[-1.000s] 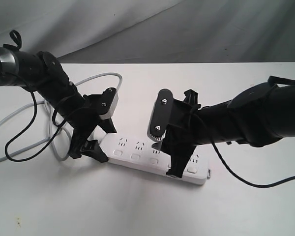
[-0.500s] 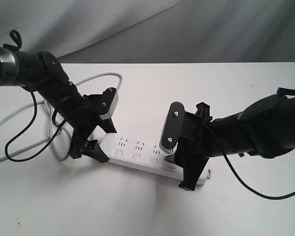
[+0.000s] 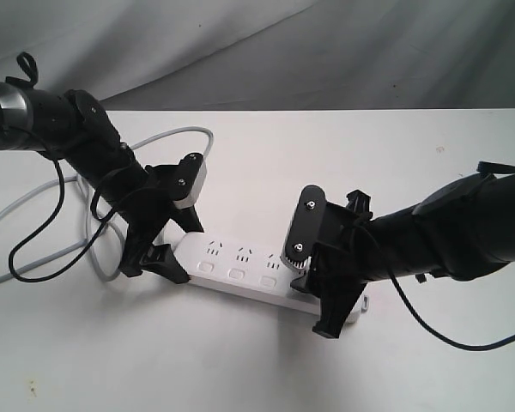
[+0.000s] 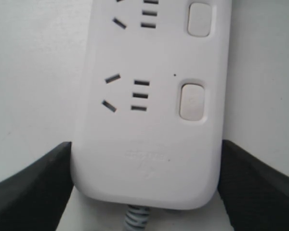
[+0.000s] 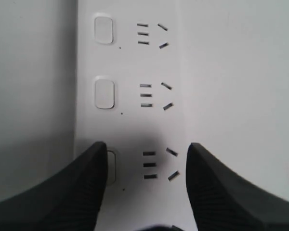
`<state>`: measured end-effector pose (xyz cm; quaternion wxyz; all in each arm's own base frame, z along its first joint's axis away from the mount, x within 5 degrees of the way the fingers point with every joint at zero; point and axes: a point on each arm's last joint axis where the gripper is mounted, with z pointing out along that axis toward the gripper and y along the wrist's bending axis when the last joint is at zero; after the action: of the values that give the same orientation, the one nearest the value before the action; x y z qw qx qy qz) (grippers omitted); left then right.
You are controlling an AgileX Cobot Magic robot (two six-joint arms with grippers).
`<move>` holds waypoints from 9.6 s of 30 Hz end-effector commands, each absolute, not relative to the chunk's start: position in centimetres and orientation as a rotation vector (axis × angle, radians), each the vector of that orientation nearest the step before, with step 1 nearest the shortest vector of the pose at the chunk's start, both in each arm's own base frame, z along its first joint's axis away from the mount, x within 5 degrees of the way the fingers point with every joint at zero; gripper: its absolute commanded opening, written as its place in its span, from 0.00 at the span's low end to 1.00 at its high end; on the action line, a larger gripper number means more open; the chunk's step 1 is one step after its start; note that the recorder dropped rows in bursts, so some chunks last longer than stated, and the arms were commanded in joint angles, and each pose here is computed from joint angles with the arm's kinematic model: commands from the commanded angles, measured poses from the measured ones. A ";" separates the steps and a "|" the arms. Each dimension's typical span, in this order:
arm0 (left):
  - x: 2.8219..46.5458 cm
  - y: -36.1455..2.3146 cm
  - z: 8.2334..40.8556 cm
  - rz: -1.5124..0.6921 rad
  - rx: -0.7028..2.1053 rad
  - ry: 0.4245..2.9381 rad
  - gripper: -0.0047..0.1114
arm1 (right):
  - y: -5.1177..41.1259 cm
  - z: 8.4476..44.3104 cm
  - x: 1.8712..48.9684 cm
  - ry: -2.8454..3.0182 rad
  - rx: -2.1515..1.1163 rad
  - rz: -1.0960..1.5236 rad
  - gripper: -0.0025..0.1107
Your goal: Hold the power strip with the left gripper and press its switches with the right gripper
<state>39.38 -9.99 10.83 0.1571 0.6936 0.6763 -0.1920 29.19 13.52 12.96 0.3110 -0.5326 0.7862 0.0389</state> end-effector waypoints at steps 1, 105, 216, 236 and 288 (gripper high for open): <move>39.3 -10.1 10.8 -0.540 1.997 1.935 0.61 | 13.3 12.6 29.3 2.080 -1.420 0.103 0.45; 39.3 -10.1 10.8 -0.540 1.997 1.935 0.61 | 10.1 14.8 27.0 2.086 -1.349 0.015 0.45; 39.3 -10.1 10.8 -0.540 1.997 1.935 0.61 | -1.9 35.1 4.6 1.283 -0.017 -0.572 0.02; 39.3 -10.1 10.8 -0.540 1.997 1.935 0.61 | -0.4 28.3 7.8 1.480 -0.164 -0.308 0.02; 39.3 -10.1 10.8 -0.543 1.998 1.935 0.61 | -1.1 20.2 5.6 1.603 0.126 -0.189 0.02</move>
<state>39.38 -9.99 10.83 0.1571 0.6934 0.6765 -0.1921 5.64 -1.02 20.33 0.6906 0.0562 0.7168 -0.0782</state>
